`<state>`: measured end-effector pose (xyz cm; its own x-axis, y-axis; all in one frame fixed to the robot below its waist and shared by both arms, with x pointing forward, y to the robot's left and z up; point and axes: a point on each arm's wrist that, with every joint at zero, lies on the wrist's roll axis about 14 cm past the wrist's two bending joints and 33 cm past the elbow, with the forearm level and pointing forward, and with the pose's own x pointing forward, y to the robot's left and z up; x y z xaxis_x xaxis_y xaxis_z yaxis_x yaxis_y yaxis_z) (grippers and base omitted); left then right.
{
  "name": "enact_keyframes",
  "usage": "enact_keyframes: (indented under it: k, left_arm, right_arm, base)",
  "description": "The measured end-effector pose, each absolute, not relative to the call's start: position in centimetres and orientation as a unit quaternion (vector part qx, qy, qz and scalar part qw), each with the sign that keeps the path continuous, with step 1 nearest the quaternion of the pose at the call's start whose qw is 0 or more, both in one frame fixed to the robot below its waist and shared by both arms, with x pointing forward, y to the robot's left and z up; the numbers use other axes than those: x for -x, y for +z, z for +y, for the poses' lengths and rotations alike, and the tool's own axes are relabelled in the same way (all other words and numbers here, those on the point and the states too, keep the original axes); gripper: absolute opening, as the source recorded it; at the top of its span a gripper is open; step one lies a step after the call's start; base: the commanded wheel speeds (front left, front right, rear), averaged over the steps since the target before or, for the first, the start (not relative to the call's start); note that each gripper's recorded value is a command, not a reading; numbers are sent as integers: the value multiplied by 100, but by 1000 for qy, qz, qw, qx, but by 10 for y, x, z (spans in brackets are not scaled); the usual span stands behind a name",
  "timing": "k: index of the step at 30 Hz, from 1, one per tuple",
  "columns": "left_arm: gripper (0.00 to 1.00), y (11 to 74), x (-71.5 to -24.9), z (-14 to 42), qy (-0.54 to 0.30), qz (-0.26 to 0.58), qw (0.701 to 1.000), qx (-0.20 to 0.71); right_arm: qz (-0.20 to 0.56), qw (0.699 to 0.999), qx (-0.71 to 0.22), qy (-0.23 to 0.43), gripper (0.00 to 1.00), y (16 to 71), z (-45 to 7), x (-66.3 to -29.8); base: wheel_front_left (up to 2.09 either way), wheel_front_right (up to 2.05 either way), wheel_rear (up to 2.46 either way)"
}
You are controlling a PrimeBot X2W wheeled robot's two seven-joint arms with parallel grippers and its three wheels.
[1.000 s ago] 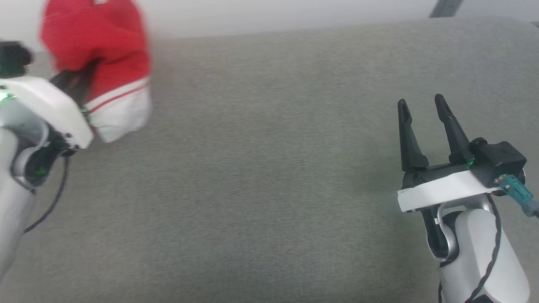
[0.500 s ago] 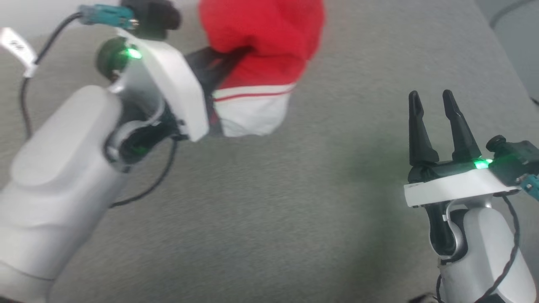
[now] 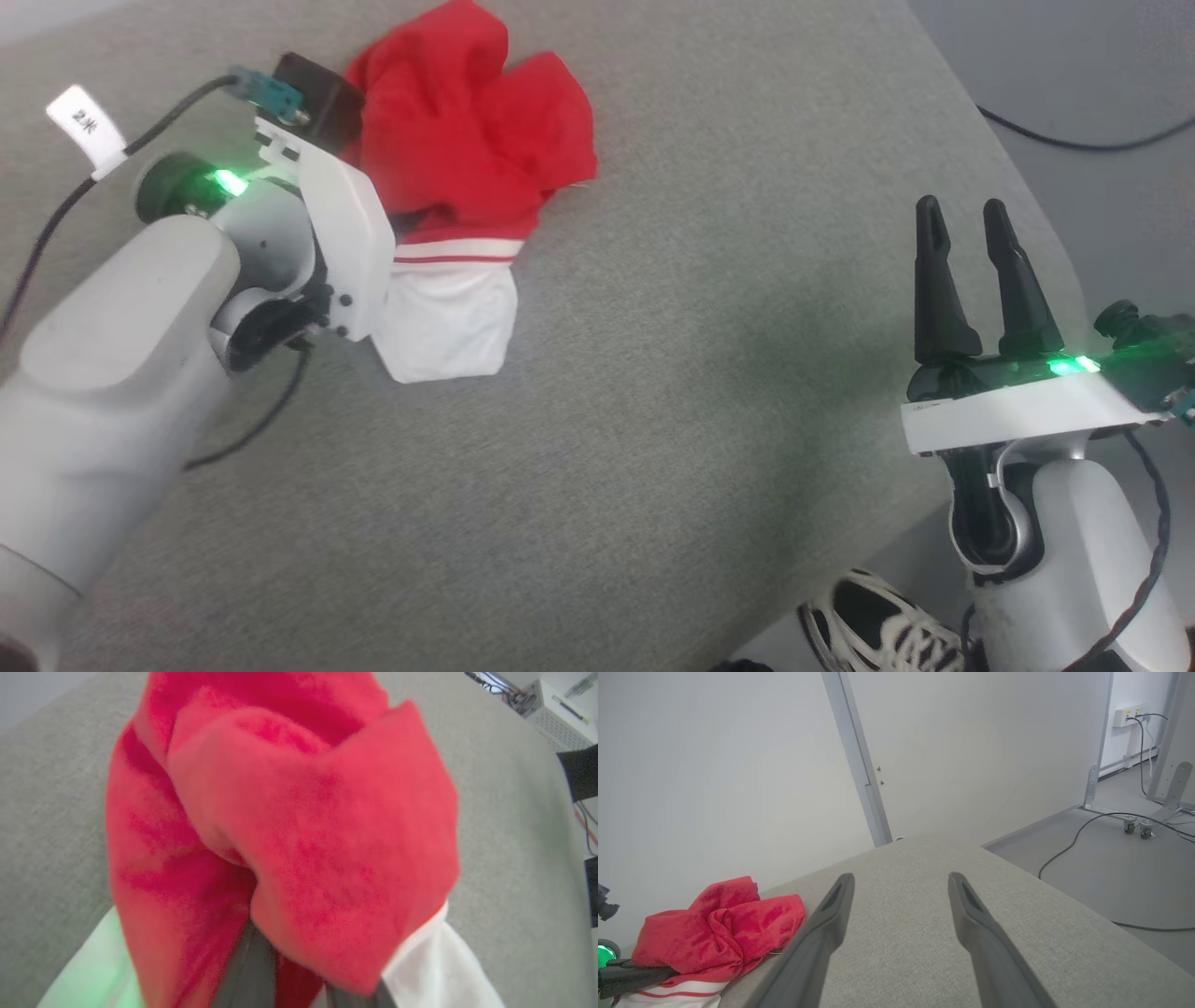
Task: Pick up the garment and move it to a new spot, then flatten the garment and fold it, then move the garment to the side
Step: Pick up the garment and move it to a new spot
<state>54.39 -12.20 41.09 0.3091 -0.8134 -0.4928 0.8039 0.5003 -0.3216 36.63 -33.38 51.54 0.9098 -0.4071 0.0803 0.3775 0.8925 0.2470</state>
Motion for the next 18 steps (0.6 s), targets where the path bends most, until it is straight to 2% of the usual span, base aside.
enact_keyframes:
  k: [5, 13, 14, 15, 16, 17, 18]
  left_arm:
    - [0, 382, -552, -124, -521, 302, 789, -123]
    - [0, 366, -552, -128, -541, 321, 759, -169]
    - [11, 365, -552, -128, -542, 320, 758, -172]
    - [35, 366, -553, -128, -542, 319, 758, -173]
    - [49, 366, -553, -127, -542, 315, 759, -173]
    - [98, 367, -553, -127, -542, 312, 761, -174]
    - [100, 369, -554, -127, -542, 307, 763, -175]
  right_arm:
    - [-55, 968, -114, -218, 100, 509, -341, -361]
    - [-45, 966, -117, -227, 100, 500, -345, -363]
    - [-44, 966, -117, -227, 100, 500, -345, -363]
    - [-43, 966, -118, -225, 100, 499, -344, -364]
    - [-42, 967, -118, -223, 100, 499, -342, -365]
    - [-42, 968, -119, -219, 100, 499, -340, -366]
    - [-44, 969, -119, -214, 100, 501, -337, -368]
  base:
    - [0, 0, 0]
    - [0, 0, 0]
    - [0, 0, 0]
    - [0, 0, 0]
    - [0, 0, 0]
    - [0, 0, 0]
    - [0, 0, 0]
